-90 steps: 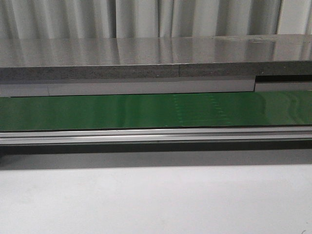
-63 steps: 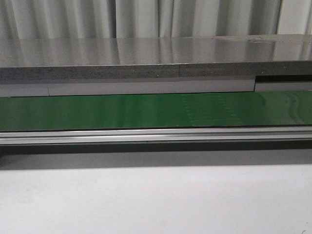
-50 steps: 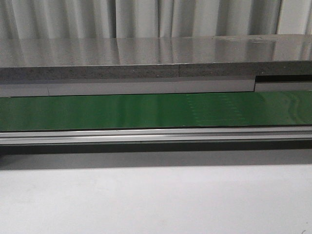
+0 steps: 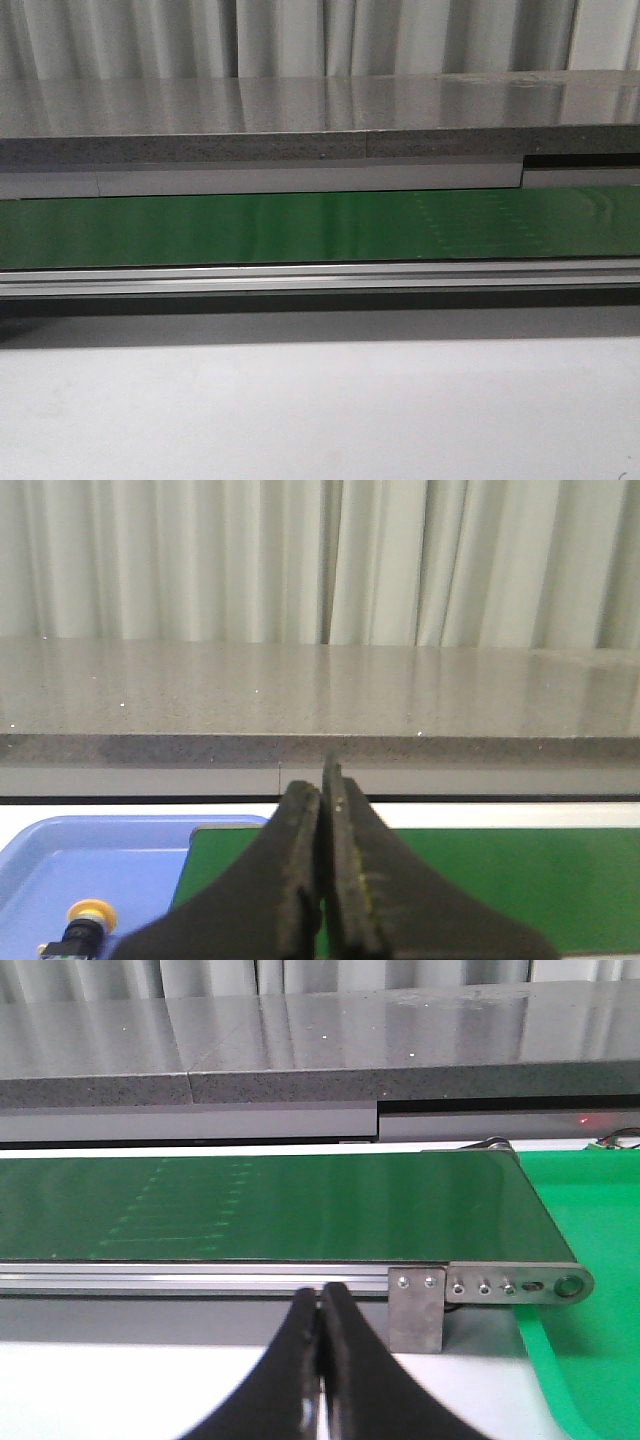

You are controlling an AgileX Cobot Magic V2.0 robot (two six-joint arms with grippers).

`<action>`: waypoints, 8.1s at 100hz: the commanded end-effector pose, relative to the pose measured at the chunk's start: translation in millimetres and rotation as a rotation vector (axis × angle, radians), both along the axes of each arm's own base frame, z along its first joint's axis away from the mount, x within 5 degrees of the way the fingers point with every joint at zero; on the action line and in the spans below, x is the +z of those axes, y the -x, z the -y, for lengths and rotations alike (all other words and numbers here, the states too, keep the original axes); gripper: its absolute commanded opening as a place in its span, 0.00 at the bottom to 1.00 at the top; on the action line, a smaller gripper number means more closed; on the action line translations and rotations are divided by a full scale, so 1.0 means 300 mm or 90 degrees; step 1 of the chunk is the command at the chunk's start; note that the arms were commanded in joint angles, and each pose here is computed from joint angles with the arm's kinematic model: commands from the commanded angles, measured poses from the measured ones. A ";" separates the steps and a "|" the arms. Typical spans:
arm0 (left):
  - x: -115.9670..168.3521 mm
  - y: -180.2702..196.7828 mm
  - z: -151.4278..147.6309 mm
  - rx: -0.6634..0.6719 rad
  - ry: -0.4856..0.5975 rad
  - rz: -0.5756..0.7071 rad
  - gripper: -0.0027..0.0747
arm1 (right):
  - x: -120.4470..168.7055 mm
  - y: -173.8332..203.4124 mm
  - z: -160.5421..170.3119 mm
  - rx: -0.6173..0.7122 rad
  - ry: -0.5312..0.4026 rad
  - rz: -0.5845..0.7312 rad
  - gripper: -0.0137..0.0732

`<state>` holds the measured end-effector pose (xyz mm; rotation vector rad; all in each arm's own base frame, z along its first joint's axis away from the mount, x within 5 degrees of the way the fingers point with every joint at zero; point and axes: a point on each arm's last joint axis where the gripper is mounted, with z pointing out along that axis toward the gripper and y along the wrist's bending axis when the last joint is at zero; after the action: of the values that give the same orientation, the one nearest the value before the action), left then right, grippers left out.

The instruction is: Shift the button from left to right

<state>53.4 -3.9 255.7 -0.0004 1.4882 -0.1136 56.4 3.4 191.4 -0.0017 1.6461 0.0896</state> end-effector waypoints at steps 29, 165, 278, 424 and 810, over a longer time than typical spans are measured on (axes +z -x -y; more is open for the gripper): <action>0.325 -0.166 0.029 -0.033 0.019 -0.245 0.01 | 0.045 0.007 0.002 -0.004 0.002 0.073 0.08; 0.358 -0.382 0.039 -0.024 -0.026 -0.413 0.85 | 0.045 0.007 0.002 -0.004 0.002 0.073 0.08; 0.060 -0.978 -0.462 0.246 0.041 -0.683 0.85 | 0.045 0.007 0.002 -0.004 0.002 0.073 0.08; -0.292 -1.089 -0.509 0.226 0.056 -0.841 0.27 | 0.045 0.007 0.002 -0.004 0.002 0.073 0.08; 0.325 -0.193 0.017 -0.011 -0.019 -0.103 0.74 | 0.045 0.007 0.002 -0.004 0.002 0.073 0.08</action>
<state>122.8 -9.9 348.6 0.0419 1.7802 -0.0966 56.4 3.4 191.5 -0.0017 1.6447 0.0896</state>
